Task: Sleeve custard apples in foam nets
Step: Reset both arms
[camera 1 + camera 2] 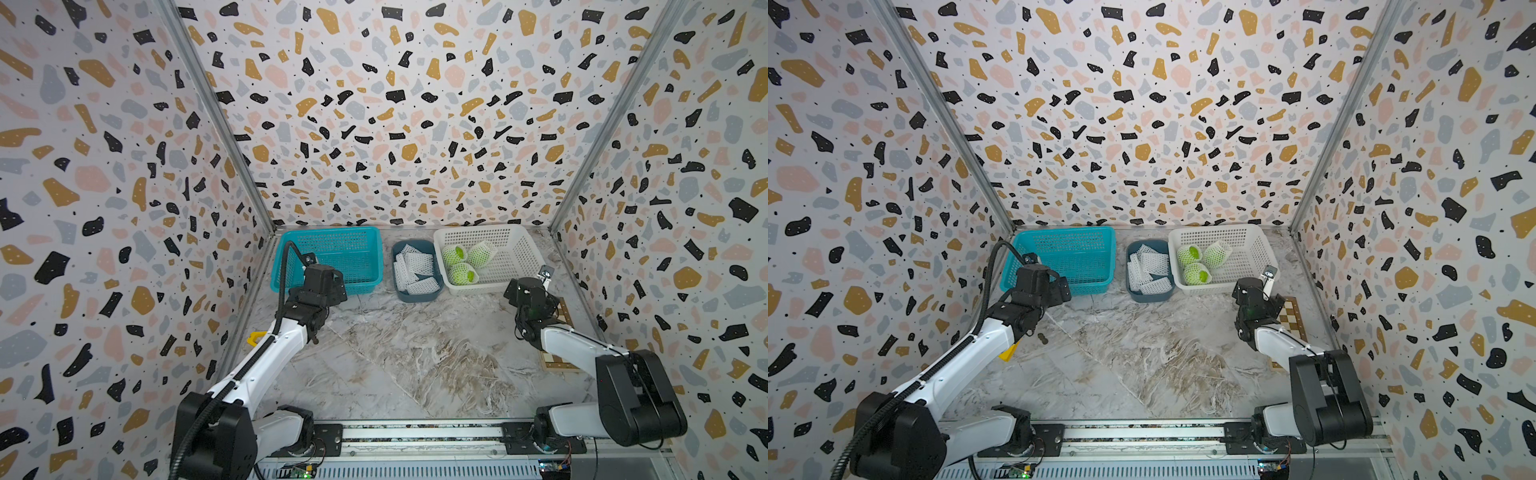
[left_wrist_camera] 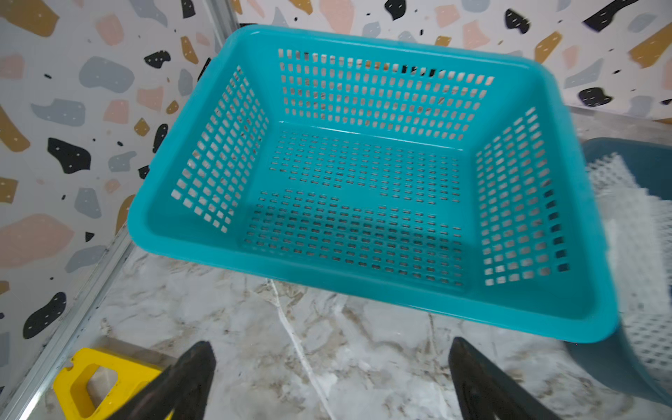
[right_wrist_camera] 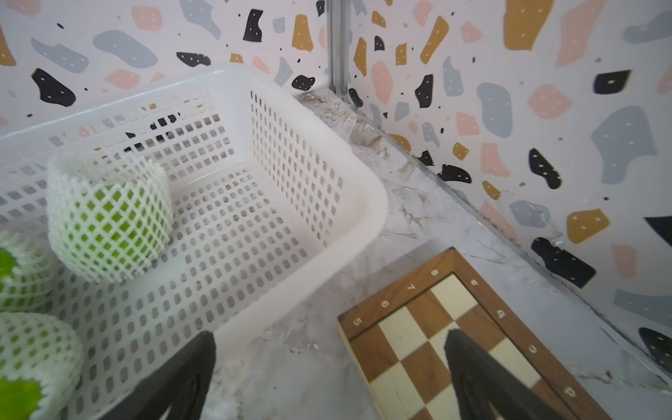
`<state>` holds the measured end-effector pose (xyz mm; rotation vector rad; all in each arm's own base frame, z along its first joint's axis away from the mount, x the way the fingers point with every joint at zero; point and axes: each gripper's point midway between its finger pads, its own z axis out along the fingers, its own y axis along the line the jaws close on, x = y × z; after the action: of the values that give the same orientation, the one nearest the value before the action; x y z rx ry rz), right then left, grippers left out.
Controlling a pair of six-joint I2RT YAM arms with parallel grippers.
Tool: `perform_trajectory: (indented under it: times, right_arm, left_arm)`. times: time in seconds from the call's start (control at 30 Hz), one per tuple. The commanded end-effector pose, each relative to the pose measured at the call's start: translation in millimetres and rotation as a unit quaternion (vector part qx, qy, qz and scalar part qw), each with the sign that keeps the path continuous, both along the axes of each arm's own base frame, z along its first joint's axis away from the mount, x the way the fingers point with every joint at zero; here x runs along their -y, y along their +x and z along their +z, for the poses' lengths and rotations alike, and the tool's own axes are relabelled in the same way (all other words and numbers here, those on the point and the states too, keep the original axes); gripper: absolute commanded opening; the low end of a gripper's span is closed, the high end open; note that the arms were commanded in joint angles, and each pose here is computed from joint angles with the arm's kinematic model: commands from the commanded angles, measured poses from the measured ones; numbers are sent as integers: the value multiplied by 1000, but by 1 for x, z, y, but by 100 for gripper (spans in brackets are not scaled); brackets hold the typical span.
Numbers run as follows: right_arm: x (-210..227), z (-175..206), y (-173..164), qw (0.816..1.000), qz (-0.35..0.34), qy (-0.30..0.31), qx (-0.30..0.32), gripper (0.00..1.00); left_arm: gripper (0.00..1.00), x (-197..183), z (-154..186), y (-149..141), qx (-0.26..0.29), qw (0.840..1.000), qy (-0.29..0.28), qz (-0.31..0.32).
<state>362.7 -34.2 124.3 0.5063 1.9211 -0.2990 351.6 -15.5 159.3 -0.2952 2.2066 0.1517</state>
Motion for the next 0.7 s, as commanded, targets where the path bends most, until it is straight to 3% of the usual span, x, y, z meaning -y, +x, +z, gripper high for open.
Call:
perform_trajectory:
  times: [0.0,0.17,0.37,0.47,0.67]
  right_arm:
    - [7,16,-9,998,-5,-23,50,100]
    - [5,-9,-5,999,7,-44,6,100]
    - [-6,3,-6,996,51,-48,60,100]
    - [-14,4,0,993,83,-63,56,100]
    - [-30,9,8,983,154,-76,71,98]
  left_arm:
    - [99,-12,4,11,60,998,32,3]
    - [99,-35,-10,17,59,996,57,20]
    - [99,-55,-39,20,41,996,63,44]
    - [99,-60,-45,23,42,995,75,45]
    - [99,-54,-52,26,96,992,83,15]
